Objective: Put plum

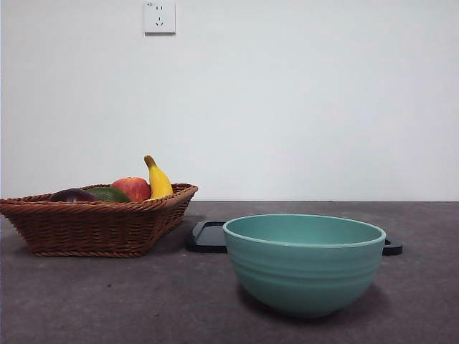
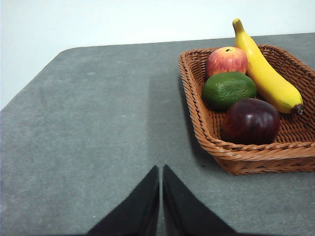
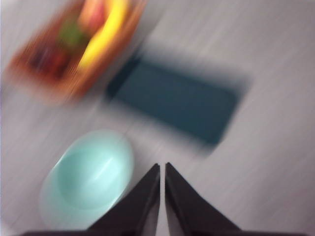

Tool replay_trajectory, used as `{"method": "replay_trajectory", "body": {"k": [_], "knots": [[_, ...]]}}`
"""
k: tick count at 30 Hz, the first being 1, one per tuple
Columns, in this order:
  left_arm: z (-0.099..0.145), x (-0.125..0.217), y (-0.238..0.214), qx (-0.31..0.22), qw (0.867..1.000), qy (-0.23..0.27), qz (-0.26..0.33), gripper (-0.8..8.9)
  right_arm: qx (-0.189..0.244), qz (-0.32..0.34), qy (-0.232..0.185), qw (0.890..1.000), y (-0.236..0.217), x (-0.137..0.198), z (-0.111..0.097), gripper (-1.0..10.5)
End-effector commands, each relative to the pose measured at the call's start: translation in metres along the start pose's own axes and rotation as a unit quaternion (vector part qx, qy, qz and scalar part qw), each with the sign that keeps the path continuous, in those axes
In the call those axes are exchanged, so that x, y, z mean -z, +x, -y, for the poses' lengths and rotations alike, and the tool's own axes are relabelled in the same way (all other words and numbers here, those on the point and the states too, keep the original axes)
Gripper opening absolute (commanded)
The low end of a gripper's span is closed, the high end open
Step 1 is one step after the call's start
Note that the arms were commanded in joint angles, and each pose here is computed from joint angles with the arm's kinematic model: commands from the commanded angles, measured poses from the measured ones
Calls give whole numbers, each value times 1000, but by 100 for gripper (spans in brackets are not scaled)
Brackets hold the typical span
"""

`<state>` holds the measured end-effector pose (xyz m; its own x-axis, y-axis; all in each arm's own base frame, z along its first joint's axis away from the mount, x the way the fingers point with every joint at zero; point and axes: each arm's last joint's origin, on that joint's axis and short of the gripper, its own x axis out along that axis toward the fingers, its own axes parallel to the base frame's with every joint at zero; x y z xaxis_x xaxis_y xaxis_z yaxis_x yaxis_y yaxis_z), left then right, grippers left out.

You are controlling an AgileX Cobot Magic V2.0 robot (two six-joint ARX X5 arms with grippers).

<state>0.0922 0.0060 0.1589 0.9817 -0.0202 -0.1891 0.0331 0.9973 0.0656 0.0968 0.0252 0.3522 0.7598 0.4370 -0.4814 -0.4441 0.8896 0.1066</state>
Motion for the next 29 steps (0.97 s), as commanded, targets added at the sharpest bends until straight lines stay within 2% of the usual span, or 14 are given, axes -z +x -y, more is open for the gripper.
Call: {"method": "replay_trajectory", "body": {"k": [1, 7, 12, 22, 29], "knots": [[0, 7, 2, 0, 1000, -5, -14, 9, 45, 97, -49, 993, 0, 11, 8, 6], [0, 7, 2, 0, 1000, -5, -14, 9, 126, 228, -77, 962, 34, 84, 26, 6], [0, 7, 2, 0, 1000, -5, -14, 9, 158, 262, -77, 949, 54, 118, 33, 6], [0, 7, 2, 0, 1000, -5, -14, 9, 235, 253, -30, 938, 76, 158, 43, 6], [0, 7, 2, 0, 1000, -5, -14, 9, 251, 240, -17, 938, 79, 166, 46, 6]]}}
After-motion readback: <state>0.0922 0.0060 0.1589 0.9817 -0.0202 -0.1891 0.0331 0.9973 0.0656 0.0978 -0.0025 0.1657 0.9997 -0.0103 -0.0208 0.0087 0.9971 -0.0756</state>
